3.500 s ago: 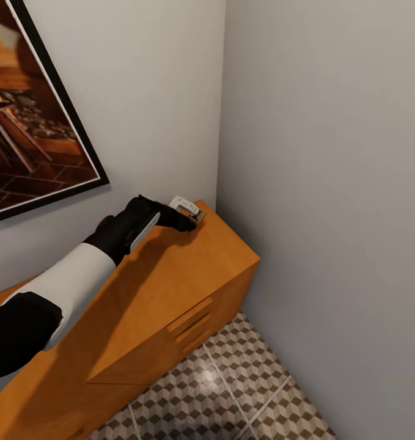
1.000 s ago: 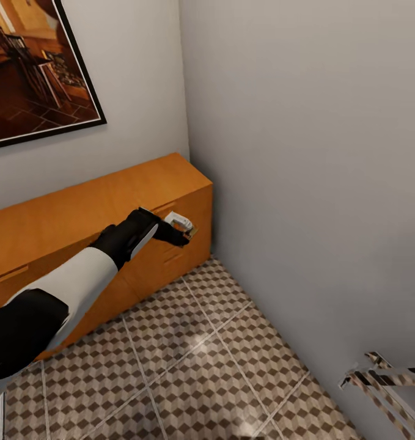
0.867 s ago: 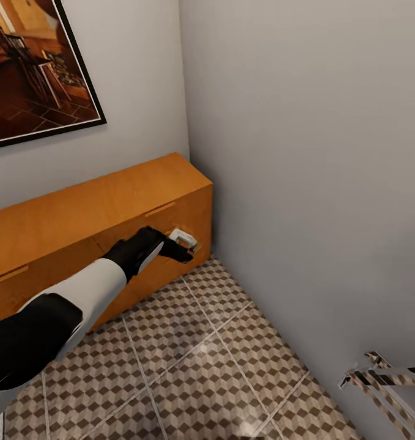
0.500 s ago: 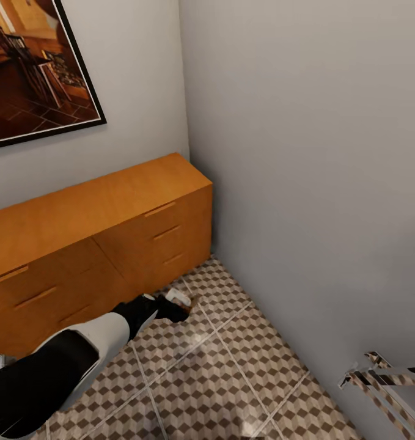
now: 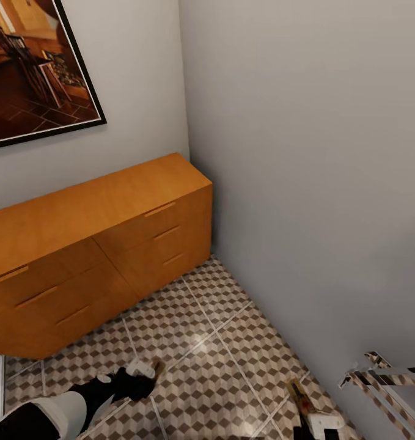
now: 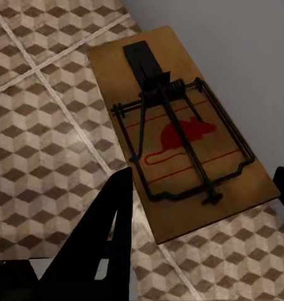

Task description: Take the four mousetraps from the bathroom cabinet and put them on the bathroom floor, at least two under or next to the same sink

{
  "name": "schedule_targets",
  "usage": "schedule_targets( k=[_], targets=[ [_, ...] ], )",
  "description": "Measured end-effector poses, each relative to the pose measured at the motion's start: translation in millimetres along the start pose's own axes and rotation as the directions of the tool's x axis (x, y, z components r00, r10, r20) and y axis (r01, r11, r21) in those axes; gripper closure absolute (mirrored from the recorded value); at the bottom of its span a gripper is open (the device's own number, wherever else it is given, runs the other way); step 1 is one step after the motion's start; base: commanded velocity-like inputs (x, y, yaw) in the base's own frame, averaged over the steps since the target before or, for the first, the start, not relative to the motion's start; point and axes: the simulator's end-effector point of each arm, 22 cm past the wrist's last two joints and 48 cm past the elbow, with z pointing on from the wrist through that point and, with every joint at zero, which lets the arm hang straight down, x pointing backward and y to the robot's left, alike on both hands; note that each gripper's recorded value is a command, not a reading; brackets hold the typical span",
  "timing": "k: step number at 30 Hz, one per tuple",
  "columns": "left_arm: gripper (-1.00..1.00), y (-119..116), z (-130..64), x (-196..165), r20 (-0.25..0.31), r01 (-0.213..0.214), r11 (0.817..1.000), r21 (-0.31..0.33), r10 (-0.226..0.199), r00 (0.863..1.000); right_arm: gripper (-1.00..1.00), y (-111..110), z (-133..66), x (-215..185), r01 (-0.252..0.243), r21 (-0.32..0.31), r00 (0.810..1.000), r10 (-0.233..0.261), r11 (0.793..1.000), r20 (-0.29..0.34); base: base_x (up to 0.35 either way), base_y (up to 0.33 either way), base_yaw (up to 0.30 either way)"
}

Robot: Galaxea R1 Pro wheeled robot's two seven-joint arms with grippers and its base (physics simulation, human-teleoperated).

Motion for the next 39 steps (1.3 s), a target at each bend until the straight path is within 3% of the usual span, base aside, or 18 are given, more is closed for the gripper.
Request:
schedule_targets(
  k=[2,7,11,15,17,21,23,25,27,33,39],
  targets=[
    [1.00,25.0,-8.7,9.2,0.085,0.033,0.999,-0.041,-0.029,0.996,1.00,1.5,2.5,-12.0,0.006,-0.020,1.000,-0.006,1.000,0.019,0.000,0.000,0.000],
    [1.00,66.0,-29.7,46.5,0.169,0.103,0.988,-0.117,-0.082,0.982,1.00,-1.1,5.3,-28.4,0.015,-0.031,0.999,-0.014,0.999,0.046,0.000,0.000,0.000],
    [1.00,70.9,-40.1,62.8,0.231,0.115,0.983,-0.141,-0.080,0.970,1.00,-0.7,6.2,-24.2,0.017,-0.036,1.000,-0.016,0.999,0.015,0.000,0.000,0.000],
    [1.00,72.4,-46.2,81.1,0.256,0.180,0.970,-0.161,-0.135,0.957,1.00,-0.2,6.6,-20.1,0.016,-0.038,1.000,-0.017,0.999,-0.009,0.000,0.000,0.000],
    [1.00,80.1,-51.1,88.3,0.285,0.255,0.949,-0.185,-0.197,0.938,1.00,1.0,6.7,-17.6,0.015,-0.040,1.000,-0.016,0.999,-0.022,0.000,0.000,0.000],
    [1.00,100.2,-62.1,88.2,0.380,0.403,0.886,-0.231,-0.299,0.875,1.00,14.1,6.4,-10.9,0.034,-0.068,0.998,-0.038,0.997,-0.055,0.000,0.000,0.000],
    [1.00,102.3,-63.1,86.4,0.408,0.448,0.858,-0.250,-0.326,0.853,1.00,29.1,5.8,-10.5,0.082,-0.106,0.995,-0.088,0.991,-0.055,0.000,0.000,0.000],
    [1.00,103.6,-63.8,86.9,0.426,0.477,0.834,-0.279,-0.337,0.839,1.00,37.5,5.2,-9.9,0.120,-0.129,0.990,-0.127,0.984,-0.053,0.000,0.000,0.000],
    [1.00,103.0,-67.4,96.0,0.437,0.489,0.816,-0.307,-0.335,0.834,1.00,41.2,5.0,-7.6,0.139,-0.138,0.987,-0.149,0.981,-0.063,0.000,0.000,0.000],
    [1.00,93.7,-75.5,126.2,0.430,0.485,0.807,-0.337,-0.326,0.842,1.00,42.1,5.2,-1.1,0.146,-0.142,0.982,-0.160,0.979,-0.098,0.000,0.000,0.000],
    [1.00,91.0,-76.5,133.2,0.423,0.484,0.806,-0.341,-0.328,0.845,1.00,46.8,6.0,-23.6,0.148,-0.143,0.989,-0.148,0.979,0.009,0.000,0.000,0.000]
  ],
)
